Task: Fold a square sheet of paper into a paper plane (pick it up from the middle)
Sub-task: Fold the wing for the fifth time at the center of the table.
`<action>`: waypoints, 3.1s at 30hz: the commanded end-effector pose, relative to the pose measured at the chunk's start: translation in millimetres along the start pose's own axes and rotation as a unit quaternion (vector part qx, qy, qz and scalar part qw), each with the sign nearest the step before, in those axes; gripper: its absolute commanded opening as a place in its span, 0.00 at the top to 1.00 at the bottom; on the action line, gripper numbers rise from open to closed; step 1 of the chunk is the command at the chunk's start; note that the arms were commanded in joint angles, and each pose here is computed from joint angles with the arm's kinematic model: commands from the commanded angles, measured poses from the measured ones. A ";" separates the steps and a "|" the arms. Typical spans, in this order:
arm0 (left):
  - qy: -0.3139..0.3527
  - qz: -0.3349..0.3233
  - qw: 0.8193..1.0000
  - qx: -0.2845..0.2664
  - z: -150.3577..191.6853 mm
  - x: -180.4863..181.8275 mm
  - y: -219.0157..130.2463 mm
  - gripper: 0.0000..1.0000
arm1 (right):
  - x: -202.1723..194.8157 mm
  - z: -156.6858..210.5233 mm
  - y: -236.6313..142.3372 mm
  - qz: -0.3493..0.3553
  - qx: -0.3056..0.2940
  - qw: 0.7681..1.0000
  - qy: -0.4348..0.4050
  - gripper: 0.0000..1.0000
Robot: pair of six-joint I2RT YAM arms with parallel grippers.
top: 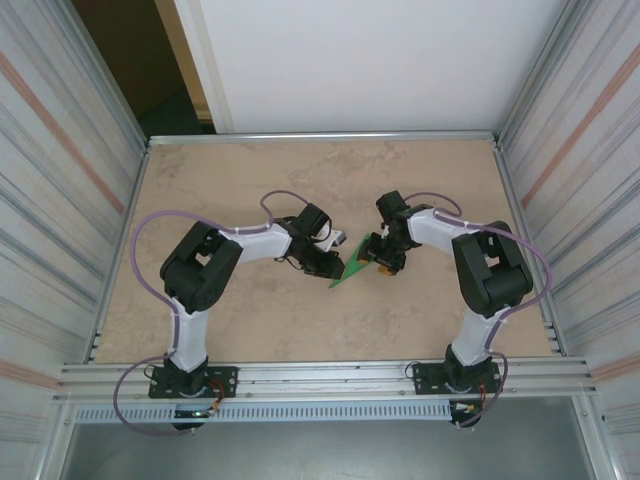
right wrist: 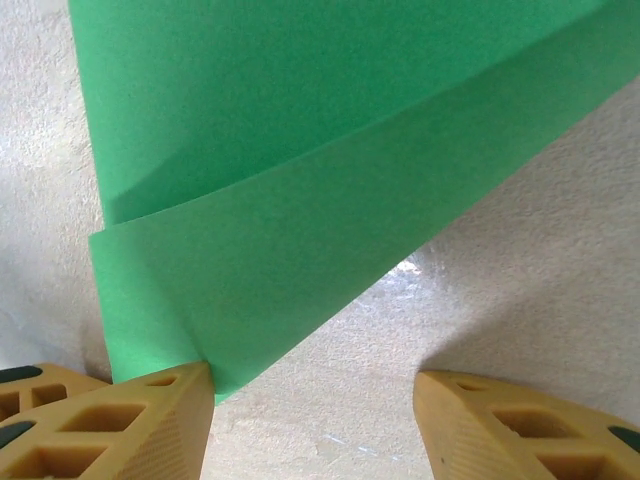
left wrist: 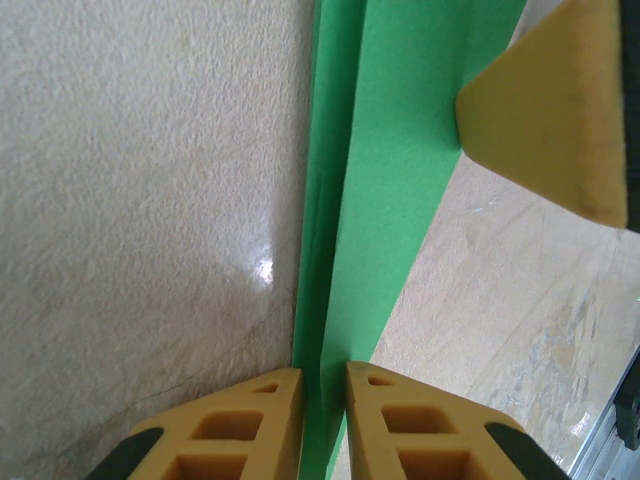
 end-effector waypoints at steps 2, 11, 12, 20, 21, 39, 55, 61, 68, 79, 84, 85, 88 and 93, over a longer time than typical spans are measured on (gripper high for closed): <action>-0.034 -0.050 0.997 0.051 21.7 21.8 17.7 0.80 | -34.2 1.5 63.5 0.098 -0.005 0.995 0.005 0.44; -0.030 -0.056 0.997 0.045 16.8 17.8 10.7 0.79 | -33.9 3.1 76.4 0.113 0.007 0.994 0.001 0.44; -0.027 -0.054 0.997 0.041 14.8 15.4 8.0 0.79 | -34.0 2.7 76.5 0.114 0.007 0.993 0.001 0.43; -0.020 -0.049 0.998 0.028 6.9 9.4 2.6 0.79 | -35.9 2.6 79.6 0.122 0.012 0.992 0.000 0.41; -0.022 -0.051 0.998 0.029 7.6 10.2 2.5 0.79 | -36.1 3.1 80.5 0.123 0.013 0.992 0.000 0.41; -0.009 -0.030 0.997 -0.066 -8.1 -21.0 -50.2 0.68 | -38.5 2.1 83.8 0.125 0.017 0.992 0.007 0.39; 0.062 -0.042 0.996 -0.044 -4.5 -7.3 -19.8 0.48 | -35.2 -2.7 77.8 0.108 0.016 0.994 0.011 0.38; 0.064 -0.043 0.996 -0.032 -4.0 -3.1 -12.5 0.46 | -33.2 -3.5 75.6 0.104 0.015 0.994 0.011 0.38; 0.053 -0.053 0.997 -0.013 -1.5 5.8 -2.7 0.55 | -31.3 -4.5 73.3 0.100 0.013 0.995 0.010 0.38; 0.028 -0.079 0.996 0.020 10.2 22.0 11.6 0.72 | -22.8 -9.9 59.0 0.078 0.007 0.997 0.002 0.37; 0.015 -0.080 0.996 0.029 11.9 24.7 14.4 0.76 | -7.6 -14.6 38.8 0.039 -0.009 0.999 -0.028 0.37; 0.012 -0.082 0.996 0.032 13.1 25.6 15.1 0.76 | -3.4 -15.6 32.3 0.028 -0.015 0.999 -0.036 0.37; 0.005 -0.084 0.996 0.037 15.0 27.6 17.0 0.79 | 12.8 -18.1 3.7 -0.019 -0.045 0.997 -0.063 0.37; -0.001 -0.085 0.996 0.039 16.2 28.9 18.8 0.79 | 29.1 -8.9 -40.5 -0.089 -0.089 0.988 -0.094 0.36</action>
Point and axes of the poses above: each hand's point on the last joint's axis, 136 mm out from that joint toward the fingers, its own y axis out along the fingers, its own x axis along the line the jaws close on, z = x × y, the point moved 7 cm from there along -y, back along the fingers, and after that the axes turned 4 degrees about y, right-handed, at the moved point
